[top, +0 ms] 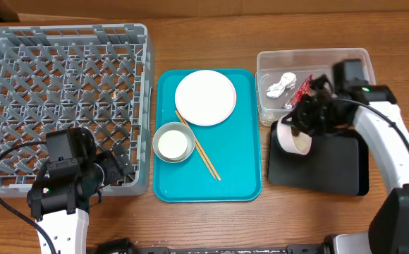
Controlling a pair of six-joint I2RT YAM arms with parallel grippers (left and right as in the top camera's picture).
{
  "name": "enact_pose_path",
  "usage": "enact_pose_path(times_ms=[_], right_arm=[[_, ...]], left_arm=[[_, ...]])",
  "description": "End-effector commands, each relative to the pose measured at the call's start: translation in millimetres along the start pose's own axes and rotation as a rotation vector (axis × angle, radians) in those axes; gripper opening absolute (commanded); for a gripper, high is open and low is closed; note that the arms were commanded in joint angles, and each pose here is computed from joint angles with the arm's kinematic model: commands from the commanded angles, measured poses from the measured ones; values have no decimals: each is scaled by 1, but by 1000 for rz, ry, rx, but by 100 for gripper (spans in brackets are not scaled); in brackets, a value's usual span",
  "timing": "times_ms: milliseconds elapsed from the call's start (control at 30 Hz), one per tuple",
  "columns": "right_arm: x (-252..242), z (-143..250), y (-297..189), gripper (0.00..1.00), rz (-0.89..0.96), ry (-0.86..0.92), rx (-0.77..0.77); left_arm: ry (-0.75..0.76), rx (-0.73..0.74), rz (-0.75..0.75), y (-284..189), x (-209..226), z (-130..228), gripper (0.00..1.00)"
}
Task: Sort waste into correct bins and load items into the dishwasher
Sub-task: 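Carry the bowl over the black tray and tip out the rice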
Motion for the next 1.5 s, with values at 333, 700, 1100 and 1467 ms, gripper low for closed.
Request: enact_pose_path(times_ms=[333, 700, 1100, 1467], right_arm=[[-94, 20, -12, 4, -647, 189, -63], [-111, 31, -35, 4, -929, 314, -83], [-112, 31, -36, 4, -938, 441, -25], [-112, 29, -36, 4, -945, 698, 107]], left_arm=[[-8, -18, 8, -5, -1, -4, 100], [-8, -18, 8, -5, -1, -4, 100], [-8, -18, 8, -5, -1, -4, 100], [-8, -18, 8, -5, -1, -4, 100]])
Point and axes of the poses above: each gripper's point midway between its finger pads, its own y axis out along the fingers, its own x axis along the line the jaws close on, z = x × y, the point moved 10 cm from there along -y, back along the fingers, and after that the axes turned 2 degrees about -y, right-handed, at the moved point
